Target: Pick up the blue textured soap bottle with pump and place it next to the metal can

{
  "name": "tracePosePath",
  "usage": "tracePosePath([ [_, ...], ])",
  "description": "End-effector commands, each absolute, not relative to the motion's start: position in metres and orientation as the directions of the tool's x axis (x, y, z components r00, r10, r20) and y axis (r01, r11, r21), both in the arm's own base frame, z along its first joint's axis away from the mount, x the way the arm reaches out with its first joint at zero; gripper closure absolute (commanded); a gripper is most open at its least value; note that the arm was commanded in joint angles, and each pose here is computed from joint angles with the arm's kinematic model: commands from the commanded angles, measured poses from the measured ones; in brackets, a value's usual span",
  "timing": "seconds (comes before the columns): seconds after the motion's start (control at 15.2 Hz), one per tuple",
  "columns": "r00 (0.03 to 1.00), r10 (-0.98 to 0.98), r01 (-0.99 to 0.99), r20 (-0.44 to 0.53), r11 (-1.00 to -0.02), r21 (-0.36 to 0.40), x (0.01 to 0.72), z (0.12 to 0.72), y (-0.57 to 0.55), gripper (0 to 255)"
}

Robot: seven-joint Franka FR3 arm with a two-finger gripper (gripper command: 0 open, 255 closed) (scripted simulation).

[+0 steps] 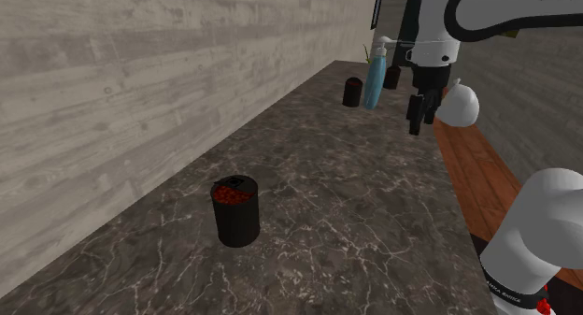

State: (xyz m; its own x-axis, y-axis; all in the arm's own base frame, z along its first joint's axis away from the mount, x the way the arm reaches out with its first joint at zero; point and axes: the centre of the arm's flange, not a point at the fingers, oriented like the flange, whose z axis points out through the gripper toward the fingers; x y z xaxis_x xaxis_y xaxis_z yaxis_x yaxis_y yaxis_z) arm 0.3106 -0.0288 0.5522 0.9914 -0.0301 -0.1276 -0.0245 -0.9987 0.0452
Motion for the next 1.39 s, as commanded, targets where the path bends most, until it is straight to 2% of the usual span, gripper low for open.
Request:
tracePosePath([
  [0.0,0.991,-0.03,-0.025,-0.128,-0.999,0.045,0.311,0.552,-0.029,0],
  [0.66,0.929,-0.365,-0.368,0.065,-0.928,0.051,0.404,0.574,-0.072,0],
  [1.32,0.724,-0.644,-0.663,0.247,-0.749,-0.009,0.473,0.614,-0.142,0],
])
